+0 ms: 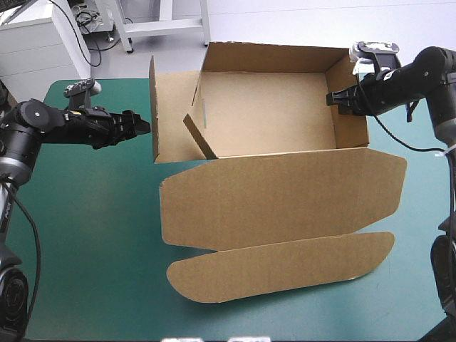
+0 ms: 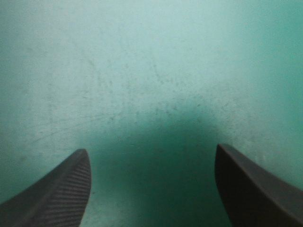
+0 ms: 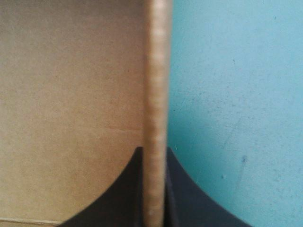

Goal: Fold the box

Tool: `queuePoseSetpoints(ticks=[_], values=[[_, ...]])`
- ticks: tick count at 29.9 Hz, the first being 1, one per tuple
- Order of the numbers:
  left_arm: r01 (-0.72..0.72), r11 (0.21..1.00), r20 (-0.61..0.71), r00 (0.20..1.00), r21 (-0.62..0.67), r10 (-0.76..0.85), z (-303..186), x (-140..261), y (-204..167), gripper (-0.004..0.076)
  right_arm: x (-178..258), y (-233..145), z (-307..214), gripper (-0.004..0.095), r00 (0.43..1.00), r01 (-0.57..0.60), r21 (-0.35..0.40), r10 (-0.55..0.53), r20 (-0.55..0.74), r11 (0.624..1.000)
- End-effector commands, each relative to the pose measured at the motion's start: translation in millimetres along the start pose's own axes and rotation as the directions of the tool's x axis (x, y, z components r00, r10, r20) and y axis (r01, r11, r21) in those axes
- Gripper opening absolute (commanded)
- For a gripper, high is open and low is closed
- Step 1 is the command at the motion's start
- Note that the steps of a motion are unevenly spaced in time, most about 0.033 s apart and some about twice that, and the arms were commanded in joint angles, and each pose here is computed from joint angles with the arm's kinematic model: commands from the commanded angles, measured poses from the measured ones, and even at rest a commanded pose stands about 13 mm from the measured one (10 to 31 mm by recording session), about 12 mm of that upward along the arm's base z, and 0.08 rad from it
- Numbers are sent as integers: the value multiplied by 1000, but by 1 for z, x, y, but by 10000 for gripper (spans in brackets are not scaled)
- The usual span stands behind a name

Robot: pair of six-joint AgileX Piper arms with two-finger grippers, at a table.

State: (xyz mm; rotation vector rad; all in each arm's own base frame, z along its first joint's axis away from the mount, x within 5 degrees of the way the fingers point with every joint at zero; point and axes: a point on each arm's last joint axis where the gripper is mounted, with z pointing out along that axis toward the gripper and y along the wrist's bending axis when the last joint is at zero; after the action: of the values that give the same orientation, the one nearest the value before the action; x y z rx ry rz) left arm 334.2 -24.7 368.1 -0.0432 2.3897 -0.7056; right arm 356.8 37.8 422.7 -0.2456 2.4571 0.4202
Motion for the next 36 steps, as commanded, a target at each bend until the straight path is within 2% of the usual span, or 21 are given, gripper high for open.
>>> queuePoseSetpoints(ticks=[1, 13, 36], values=[[53, 988, 91, 994, 149, -66, -20, -8, -24, 529, -3, 14, -32, -20, 997, 4, -42, 0, 81, 999], [19, 901, 27, 999, 434, -34, -29, -2, -51, 529, -4, 13, -26, -20, 997, -12, -50, 16, 69, 999], [-58, 852, 16, 998, 520, 58, -55, 10, -71, 529, -8, 50, 20, -16, 999, 30, -83, -27, 37, 996]])
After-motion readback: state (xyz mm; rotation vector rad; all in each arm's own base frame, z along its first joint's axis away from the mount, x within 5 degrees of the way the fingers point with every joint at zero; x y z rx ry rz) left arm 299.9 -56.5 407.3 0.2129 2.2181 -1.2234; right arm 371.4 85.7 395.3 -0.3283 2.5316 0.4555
